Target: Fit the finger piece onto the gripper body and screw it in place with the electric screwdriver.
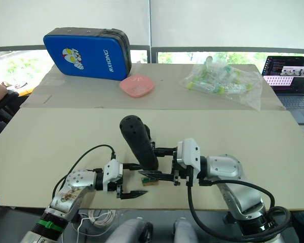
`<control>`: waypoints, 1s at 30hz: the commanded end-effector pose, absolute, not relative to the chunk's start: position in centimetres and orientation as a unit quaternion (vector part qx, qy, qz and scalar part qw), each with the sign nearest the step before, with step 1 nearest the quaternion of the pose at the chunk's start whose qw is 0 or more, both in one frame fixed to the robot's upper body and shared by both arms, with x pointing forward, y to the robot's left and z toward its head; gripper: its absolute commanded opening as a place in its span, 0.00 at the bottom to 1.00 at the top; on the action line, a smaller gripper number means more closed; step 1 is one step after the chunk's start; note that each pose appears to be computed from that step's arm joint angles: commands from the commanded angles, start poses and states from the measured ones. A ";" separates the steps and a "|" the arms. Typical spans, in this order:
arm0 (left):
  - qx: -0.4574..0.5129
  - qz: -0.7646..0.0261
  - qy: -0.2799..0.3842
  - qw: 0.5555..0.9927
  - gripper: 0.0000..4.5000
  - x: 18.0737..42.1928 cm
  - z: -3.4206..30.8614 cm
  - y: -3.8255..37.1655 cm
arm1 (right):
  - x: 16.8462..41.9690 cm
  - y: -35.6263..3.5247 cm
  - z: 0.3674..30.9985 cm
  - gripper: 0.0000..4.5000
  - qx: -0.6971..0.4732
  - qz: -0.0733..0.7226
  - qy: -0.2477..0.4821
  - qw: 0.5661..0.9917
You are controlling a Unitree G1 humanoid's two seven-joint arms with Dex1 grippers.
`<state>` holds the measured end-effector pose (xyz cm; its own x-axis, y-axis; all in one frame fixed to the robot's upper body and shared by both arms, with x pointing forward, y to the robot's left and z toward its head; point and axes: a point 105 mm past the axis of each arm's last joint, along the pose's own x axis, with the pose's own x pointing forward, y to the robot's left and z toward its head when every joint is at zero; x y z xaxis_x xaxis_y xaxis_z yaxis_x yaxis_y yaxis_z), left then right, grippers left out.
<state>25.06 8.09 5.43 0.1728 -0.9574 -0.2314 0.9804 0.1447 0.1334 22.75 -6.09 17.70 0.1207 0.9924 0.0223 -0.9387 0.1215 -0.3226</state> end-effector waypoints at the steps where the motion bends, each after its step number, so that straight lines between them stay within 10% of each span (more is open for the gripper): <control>1: 0.110 -0.658 0.082 0.740 1.00 23.8 3.4 7.7 | 22.1 -5.9 18.7 0.44 -0.117 0.657 -0.146 0.730; 30: 0.110 -0.656 0.081 0.743 1.00 23.7 3.8 7.7 | 22.4 -5.6 18.8 0.44 -0.115 0.659 -0.151 0.728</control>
